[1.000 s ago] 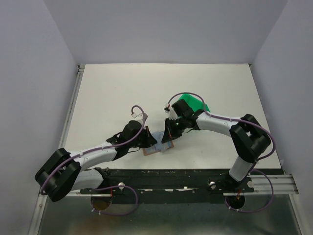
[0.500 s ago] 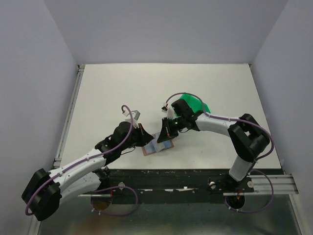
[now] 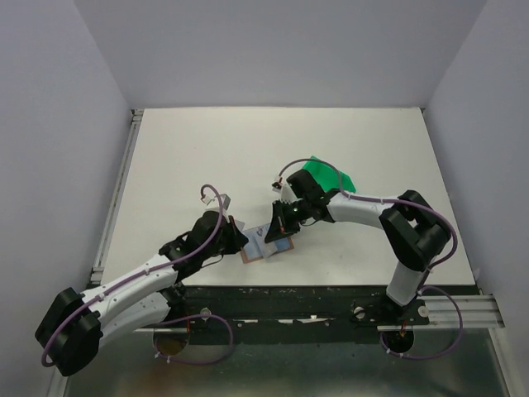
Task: Put the credit cards into the card holder
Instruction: Insert the credit card into the card holder.
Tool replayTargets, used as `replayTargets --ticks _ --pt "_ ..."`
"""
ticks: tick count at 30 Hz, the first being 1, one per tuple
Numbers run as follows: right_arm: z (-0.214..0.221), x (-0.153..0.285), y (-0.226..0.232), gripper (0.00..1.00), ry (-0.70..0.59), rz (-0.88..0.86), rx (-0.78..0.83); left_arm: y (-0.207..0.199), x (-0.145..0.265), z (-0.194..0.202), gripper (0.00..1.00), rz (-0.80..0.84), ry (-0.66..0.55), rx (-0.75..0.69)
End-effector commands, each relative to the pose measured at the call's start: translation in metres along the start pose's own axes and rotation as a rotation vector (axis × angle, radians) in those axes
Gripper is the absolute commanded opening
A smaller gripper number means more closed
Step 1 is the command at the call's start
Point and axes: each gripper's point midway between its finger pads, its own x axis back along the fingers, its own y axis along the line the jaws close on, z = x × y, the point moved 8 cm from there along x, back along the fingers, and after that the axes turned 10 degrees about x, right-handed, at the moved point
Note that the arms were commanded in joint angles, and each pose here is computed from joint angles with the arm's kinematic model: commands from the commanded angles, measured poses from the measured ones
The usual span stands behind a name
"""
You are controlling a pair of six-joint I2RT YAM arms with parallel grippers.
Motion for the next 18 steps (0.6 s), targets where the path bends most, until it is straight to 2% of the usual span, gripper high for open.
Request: replayTargets --ticks 1,18 --pt "0.001 0.005 -0.005 0.0 -0.025 0.088 -0.002 0.019 -0.008 0.009 0.0 -0.118 0.015 0.03" --pt "-0.004 0.002 -0.02 0.0 -0.033 0.132 0.002 0.042 -0.014 0.02 0.0 -0.223 0.019 0.072"
